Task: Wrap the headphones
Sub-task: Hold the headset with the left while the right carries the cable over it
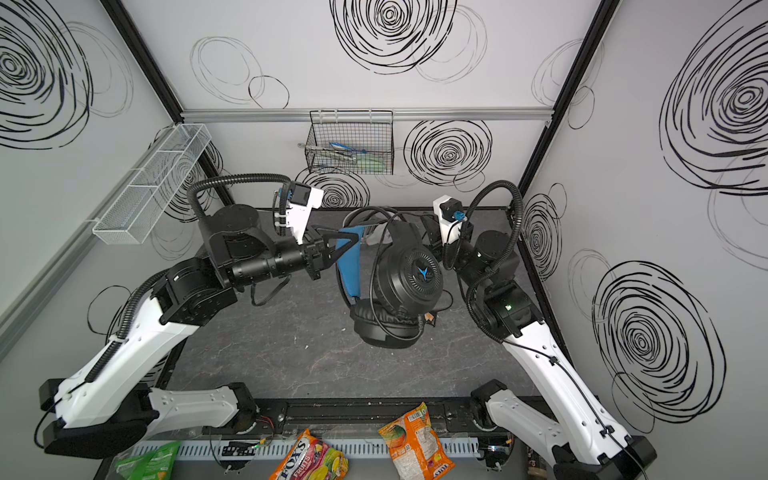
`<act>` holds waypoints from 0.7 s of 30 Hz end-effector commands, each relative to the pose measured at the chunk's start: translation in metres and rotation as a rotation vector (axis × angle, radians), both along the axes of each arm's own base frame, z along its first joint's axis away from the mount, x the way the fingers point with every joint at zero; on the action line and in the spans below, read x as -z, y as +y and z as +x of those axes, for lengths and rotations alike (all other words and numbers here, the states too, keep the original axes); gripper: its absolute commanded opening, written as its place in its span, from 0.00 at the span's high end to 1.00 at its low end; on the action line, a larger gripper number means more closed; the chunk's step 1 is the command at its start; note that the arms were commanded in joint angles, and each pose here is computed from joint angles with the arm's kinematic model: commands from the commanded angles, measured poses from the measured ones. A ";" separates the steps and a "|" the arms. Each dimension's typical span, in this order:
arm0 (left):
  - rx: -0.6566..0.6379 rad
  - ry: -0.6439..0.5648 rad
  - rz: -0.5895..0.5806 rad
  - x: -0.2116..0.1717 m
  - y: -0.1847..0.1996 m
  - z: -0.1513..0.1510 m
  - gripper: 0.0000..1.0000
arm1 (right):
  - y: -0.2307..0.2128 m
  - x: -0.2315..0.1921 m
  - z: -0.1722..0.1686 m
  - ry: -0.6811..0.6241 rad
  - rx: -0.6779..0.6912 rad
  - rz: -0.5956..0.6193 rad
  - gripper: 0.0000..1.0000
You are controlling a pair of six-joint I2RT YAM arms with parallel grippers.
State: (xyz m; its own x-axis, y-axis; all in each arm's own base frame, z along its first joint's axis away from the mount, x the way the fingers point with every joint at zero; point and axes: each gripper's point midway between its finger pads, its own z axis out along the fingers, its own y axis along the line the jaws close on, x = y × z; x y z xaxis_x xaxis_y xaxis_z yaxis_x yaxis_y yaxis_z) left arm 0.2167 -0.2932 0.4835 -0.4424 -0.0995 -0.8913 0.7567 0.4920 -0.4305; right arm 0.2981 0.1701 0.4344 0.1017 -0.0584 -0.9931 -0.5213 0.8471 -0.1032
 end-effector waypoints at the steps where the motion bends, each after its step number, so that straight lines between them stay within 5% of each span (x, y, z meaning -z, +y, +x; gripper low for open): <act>1: 0.010 -0.086 -0.125 -0.042 0.002 -0.008 1.00 | -0.009 -0.009 0.000 -0.017 0.027 0.056 1.00; 10: 0.023 -0.107 -0.198 -0.059 -0.001 -0.012 1.00 | 0.004 0.010 -0.001 0.027 -0.041 0.071 0.95; 21: -0.053 -0.132 -0.259 -0.082 -0.001 -0.008 1.00 | 0.028 0.003 -0.035 -0.062 -0.261 0.109 0.71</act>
State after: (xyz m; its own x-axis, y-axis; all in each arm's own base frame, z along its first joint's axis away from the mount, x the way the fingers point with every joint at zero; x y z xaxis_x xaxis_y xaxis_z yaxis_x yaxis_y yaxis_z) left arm 0.2118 -0.3040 0.5039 -0.3997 -0.1696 -0.9008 0.7677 0.4750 -0.4301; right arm 0.2781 0.1906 0.4108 0.0919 0.0307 -0.9953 -0.6622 0.7484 -0.0380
